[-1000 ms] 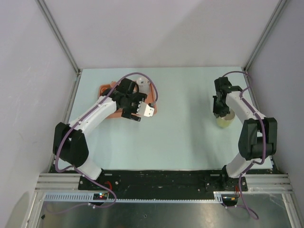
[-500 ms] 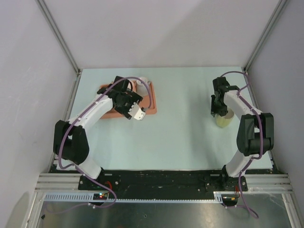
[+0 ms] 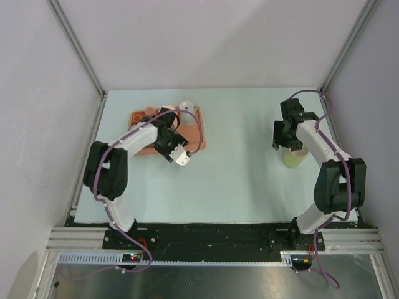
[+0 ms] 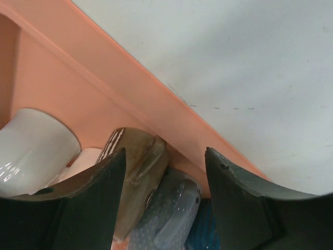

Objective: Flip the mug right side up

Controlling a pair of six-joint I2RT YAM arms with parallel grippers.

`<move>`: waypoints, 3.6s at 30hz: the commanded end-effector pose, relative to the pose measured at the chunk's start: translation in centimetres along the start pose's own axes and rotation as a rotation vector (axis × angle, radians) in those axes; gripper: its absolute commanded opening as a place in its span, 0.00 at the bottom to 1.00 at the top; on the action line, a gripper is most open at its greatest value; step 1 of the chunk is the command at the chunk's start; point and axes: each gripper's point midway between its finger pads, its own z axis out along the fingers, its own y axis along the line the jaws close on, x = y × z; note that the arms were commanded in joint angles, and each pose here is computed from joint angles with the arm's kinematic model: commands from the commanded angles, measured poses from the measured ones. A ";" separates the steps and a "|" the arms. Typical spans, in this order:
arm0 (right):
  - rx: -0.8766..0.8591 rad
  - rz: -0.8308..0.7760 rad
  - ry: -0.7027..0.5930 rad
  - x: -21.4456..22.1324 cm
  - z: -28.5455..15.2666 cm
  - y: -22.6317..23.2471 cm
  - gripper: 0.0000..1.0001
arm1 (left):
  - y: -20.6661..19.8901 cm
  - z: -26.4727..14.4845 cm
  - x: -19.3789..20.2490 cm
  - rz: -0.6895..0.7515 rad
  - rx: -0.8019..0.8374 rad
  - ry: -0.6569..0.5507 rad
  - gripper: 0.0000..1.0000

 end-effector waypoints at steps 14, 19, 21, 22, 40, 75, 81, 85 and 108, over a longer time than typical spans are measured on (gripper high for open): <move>-0.099 0.005 -0.077 -0.2 -4.7 1.3 0.65 | 3.6 1.0 3.6 0.242 0.033 0.110 0.46; -0.121 -0.002 -0.085 -0.2 -5.2 1.5 0.65 | 4.5 -0.2 3.5 0.291 0.011 0.124 0.53; -0.116 -0.001 -0.081 -0.1 -5.2 1.4 0.65 | 4.5 -1.0 3.1 0.306 -0.002 0.124 0.58; -0.115 -0.001 -0.078 -0.1 -5.1 1.4 0.65 | 4.5 -1.4 2.9 0.309 -0.010 0.122 0.59; -0.122 -0.017 -0.042 0.3 -4.1 1.6 0.65 | 3.8 -2.3 1.8 0.372 0.039 0.076 0.57; -0.243 0.005 -0.167 -0.2 -8.4 2.5 0.75 | 13.1 -6.2 -2.7 0.101 -0.313 -0.115 0.00; -0.429 0.006 -0.341 -2.5 -13.0 4.8 0.98 | 17.2 -11.8 -6.0 -0.236 -0.463 -0.336 0.00; -0.637 -0.011 -0.437 -3.6 -17.0 7.7 0.99 | 21.8 -19.1 -9.1 -0.626 -0.538 -0.627 0.00; -1.494 -0.229 -0.833 -6.6 -36.4 17.9 0.83 | 23.1 -37.6 -23.1 -0.876 -0.408 -1.253 0.00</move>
